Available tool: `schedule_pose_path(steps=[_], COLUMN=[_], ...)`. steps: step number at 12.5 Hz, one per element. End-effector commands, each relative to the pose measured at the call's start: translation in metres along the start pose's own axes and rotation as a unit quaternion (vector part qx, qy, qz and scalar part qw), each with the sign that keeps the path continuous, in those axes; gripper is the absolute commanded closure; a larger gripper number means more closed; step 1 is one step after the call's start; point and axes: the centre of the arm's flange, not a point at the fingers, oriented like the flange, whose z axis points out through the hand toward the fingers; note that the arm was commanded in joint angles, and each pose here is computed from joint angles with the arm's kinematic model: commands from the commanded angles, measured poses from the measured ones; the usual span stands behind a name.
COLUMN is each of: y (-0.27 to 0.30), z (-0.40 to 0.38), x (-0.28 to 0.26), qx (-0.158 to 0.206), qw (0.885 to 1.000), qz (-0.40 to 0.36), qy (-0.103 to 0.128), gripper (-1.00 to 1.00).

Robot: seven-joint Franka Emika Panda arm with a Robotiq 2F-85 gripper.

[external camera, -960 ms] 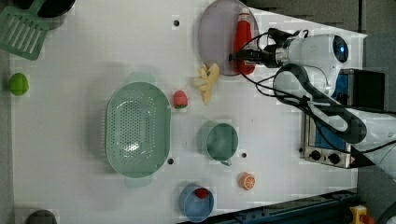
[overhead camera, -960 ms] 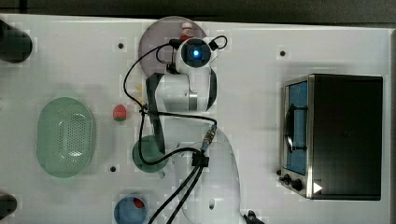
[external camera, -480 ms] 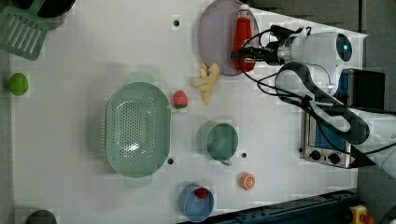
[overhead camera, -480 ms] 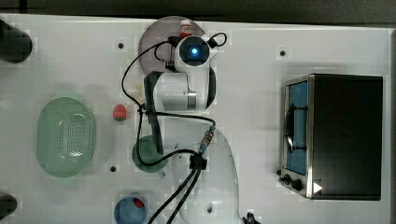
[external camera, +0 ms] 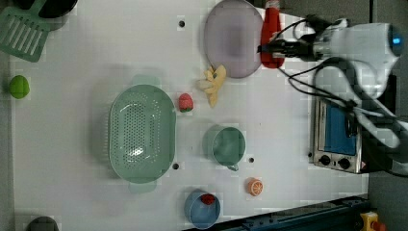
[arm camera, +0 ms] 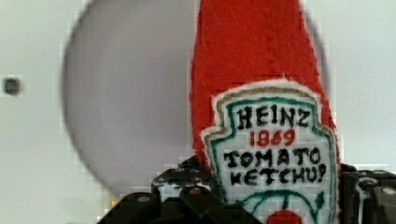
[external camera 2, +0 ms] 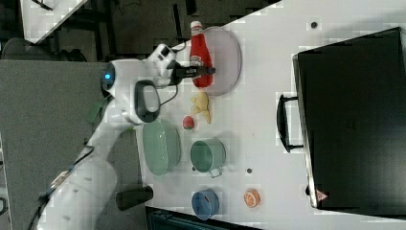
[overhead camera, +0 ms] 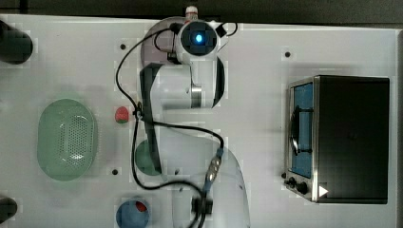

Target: Pick ketchup from plate and place it on table.

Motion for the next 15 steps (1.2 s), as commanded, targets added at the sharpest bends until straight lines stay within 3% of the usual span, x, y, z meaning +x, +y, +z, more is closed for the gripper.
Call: schedule_pose_path(steps=[1,7,13,15], y=[-0.003,0.029,0.072,0.077], z=[-0.106,-0.18,-0.143,-0.112], x=[0.007,-0.041,-0.133,-0.151], qx=[-0.002,-0.029,-0.05,-0.049], qw=[0.999,0.991,0.983,0.982], qz=[0.046,0.131,0.162,0.166], qy=[0.028,-0.019,-0.072,-0.073], gripper=[-0.27,-0.26,-0.27,-0.27])
